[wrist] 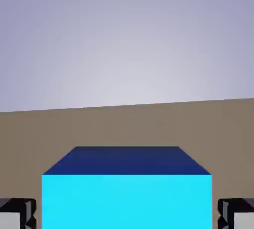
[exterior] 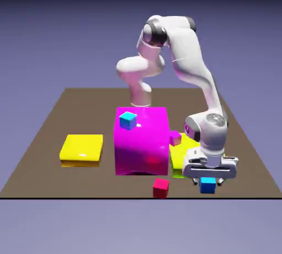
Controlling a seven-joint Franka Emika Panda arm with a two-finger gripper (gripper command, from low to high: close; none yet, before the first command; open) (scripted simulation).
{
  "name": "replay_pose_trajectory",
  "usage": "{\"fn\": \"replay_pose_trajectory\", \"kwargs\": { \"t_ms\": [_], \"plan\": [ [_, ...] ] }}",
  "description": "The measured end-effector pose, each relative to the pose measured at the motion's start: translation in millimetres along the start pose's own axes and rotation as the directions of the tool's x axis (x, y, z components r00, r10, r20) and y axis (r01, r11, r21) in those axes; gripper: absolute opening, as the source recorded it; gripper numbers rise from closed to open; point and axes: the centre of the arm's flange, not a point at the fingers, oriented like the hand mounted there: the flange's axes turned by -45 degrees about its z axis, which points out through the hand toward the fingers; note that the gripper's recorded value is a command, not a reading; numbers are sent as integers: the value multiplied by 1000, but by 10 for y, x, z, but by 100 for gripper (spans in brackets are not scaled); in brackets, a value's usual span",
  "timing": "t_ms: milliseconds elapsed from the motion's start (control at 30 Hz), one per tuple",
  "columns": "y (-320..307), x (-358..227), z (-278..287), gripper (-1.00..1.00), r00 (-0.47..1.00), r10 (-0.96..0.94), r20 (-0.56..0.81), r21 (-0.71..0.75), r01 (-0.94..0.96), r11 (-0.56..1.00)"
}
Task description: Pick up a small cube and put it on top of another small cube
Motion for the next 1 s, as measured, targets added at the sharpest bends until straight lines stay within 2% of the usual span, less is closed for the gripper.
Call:
{"fn": "replay_pose_trajectory", "kwargs": {
  "t_ms": [133,500,1000],
  "plan": [
    [57,12,-604,-100,1000,1,0,0,-1,1000],
    [1544,74,-1981,-100,999,34,0,-2,-34,999],
    [3168,-972,-3240,-100,998,67,0,2,-67,998]
  ]
}}
